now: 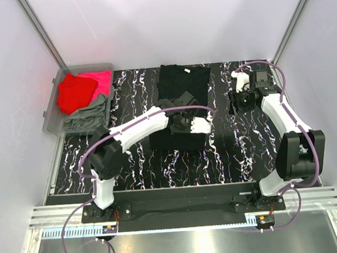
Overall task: Fold and stack the t-shirts
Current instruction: Fold the tshirt
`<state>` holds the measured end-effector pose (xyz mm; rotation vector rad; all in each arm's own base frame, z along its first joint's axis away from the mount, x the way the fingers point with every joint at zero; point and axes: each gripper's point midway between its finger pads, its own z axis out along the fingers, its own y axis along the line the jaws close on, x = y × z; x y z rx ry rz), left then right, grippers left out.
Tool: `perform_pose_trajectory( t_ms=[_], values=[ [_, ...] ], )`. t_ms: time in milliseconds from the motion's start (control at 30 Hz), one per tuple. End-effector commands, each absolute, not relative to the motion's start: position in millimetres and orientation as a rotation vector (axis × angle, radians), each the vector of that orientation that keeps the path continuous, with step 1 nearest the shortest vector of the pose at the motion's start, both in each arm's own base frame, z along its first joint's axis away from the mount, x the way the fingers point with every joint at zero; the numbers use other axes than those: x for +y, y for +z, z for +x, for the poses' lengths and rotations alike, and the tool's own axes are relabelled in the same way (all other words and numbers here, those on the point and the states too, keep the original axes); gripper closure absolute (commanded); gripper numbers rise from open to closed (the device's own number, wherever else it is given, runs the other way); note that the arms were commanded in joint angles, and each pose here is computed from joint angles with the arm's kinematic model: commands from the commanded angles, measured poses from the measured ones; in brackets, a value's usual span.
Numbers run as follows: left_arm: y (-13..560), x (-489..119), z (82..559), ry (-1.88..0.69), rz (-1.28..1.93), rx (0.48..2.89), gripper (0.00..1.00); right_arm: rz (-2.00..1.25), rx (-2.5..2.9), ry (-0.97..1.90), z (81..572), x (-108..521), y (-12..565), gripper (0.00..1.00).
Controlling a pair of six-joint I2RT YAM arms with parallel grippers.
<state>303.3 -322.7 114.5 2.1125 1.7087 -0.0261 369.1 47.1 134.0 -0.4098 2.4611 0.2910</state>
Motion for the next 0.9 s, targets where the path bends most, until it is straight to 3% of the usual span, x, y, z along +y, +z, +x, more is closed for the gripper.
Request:
perform_pose_trajectory(
  t_ms=[0, 200, 533, 867],
  values=[
    [134.9, -331.0, 339.0, 0.015, 2.111, 1.57, 1.0, -0.404, 2.402, 0.286, 392.9, 47.0, 146.4, 0.47],
    [150.0, -334.3, 386.5, 0.034, 2.02, 1.512, 1.0, -0.386, 2.41, 0.31, 408.2, 50.4, 138.4, 0.47],
    [166.8, -368.0, 406.3, -0.02, 1.909, 1.439, 1.0, -0.327, 2.427, 0.323, 418.7, 39.4, 134.1, 0.47],
    [140.0, -368.0, 420.1, 0.02, 1.903, 1.456, 1.0, -0.319, 2.443, 0.349, 418.1, 42.1, 126.7, 0.47]
  ],
)
